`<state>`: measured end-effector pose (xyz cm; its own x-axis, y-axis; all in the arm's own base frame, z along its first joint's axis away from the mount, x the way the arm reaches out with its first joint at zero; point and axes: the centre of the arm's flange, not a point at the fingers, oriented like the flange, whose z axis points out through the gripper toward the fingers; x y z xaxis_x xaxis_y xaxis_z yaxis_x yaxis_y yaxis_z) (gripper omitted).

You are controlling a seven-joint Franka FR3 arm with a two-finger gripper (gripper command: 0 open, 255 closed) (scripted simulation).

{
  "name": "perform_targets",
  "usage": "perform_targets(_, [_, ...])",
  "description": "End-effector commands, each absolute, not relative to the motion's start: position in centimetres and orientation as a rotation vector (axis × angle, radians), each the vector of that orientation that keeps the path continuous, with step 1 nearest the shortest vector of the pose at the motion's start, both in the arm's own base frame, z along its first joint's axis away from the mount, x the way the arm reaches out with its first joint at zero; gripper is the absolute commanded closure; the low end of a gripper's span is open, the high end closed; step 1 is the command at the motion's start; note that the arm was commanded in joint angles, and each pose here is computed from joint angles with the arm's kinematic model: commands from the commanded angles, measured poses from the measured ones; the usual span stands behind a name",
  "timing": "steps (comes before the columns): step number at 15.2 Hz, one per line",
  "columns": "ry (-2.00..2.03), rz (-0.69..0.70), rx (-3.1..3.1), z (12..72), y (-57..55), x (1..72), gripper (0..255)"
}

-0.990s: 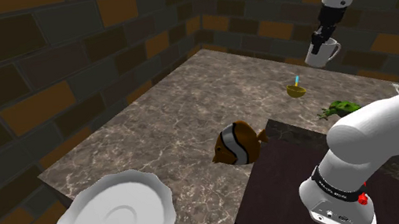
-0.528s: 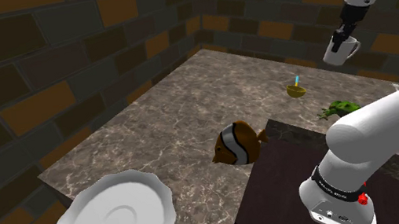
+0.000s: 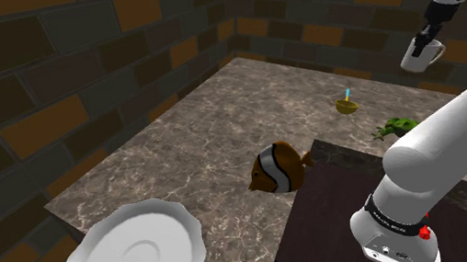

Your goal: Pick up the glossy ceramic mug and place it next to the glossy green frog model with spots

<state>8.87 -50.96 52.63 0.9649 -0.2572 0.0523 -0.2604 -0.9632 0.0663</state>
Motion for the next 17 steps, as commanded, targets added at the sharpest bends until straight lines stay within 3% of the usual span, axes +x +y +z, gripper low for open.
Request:
perform_targets(1, [-0.397, 0.066, 3.041, 52.5, -52.8, 6.8, 255])
perform_targets(7, [-0.397, 0.066, 3.041, 52.5, -58.6, 2.1, 255])
perform_targets(17, [-0.397, 0.066, 3.041, 47.2, -58.6, 2.1, 255])
